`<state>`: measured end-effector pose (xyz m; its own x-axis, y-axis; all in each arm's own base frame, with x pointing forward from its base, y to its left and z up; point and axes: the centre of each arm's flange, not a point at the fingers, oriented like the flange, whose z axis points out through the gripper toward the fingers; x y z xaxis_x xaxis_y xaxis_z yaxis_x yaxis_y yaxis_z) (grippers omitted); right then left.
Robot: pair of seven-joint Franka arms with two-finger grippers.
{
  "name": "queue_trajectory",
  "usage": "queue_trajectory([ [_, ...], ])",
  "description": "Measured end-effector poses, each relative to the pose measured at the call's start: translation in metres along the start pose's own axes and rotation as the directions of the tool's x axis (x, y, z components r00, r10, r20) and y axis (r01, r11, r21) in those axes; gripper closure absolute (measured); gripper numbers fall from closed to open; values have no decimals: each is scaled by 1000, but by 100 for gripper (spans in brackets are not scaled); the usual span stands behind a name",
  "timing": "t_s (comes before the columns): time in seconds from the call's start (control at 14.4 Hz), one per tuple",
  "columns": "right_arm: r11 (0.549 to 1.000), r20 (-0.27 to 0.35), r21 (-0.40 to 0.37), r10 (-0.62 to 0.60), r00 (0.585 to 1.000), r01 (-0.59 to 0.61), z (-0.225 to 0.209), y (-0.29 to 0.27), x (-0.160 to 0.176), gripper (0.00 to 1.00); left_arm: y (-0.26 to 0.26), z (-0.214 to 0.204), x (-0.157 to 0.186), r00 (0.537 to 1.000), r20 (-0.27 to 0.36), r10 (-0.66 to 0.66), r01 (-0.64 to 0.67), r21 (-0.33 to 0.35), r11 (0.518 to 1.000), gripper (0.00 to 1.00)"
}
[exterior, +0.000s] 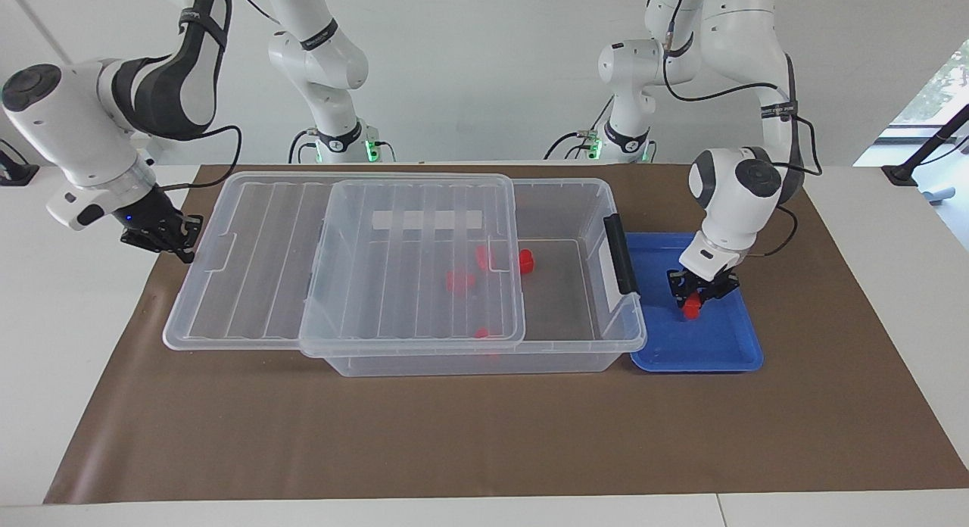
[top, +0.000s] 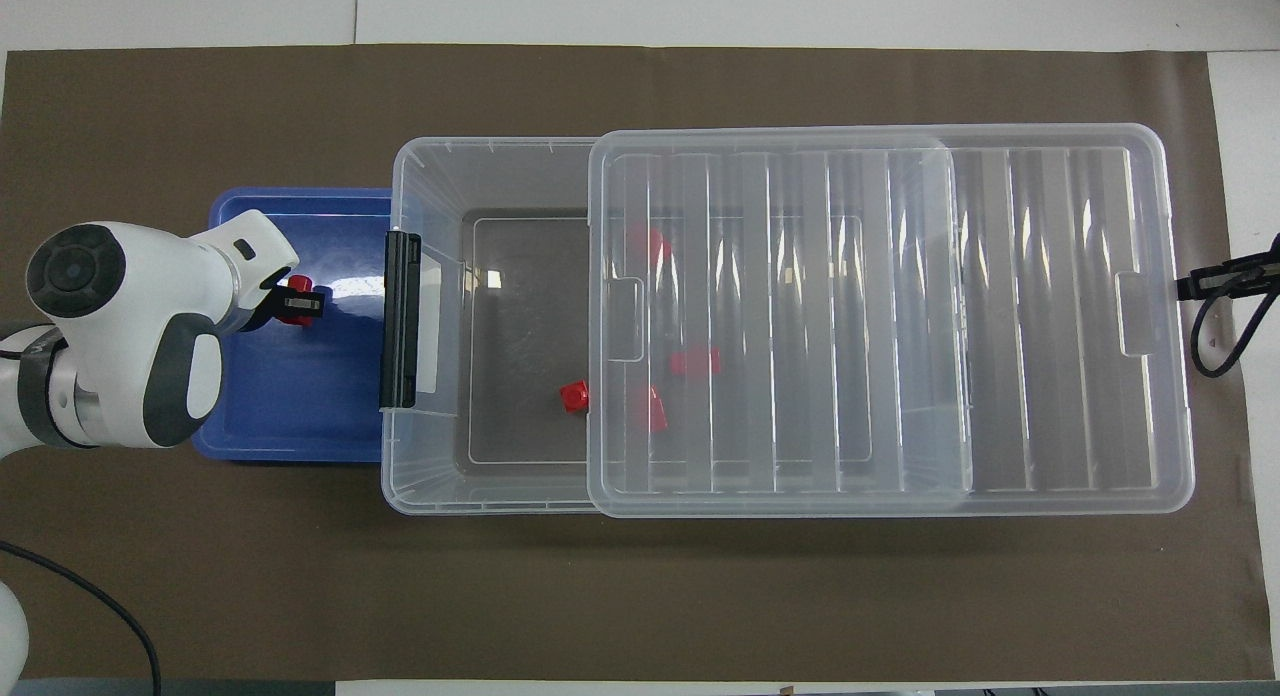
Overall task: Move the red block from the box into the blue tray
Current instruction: 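Release the block into the tray while the right gripper slides the lid back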
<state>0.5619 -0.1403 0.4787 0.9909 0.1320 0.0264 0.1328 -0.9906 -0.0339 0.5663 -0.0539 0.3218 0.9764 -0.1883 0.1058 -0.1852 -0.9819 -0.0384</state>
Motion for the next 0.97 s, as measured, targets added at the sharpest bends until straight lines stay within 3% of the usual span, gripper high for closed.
queue_trajectory([
  [0.21,1000,7,3,28,1000,-28,4,-35,12,99,1,0,0,1000,3,2,-2,-2,1000,39],
  [0.42,999,16,5,54,998,-54,8,-72,21,99,3,-7,3,1000,4,5,-5,-2,1000,4],
  [0.49,998,18,6,60,998,-60,9,-82,23,99,3,-15,7,1000,1,5,-5,-1,1000,0],
  [0.97,995,22,5,100,995,-101,11,-121,30,99,11,-96,23,1000,-16,-27,27,7,1000,0],
])
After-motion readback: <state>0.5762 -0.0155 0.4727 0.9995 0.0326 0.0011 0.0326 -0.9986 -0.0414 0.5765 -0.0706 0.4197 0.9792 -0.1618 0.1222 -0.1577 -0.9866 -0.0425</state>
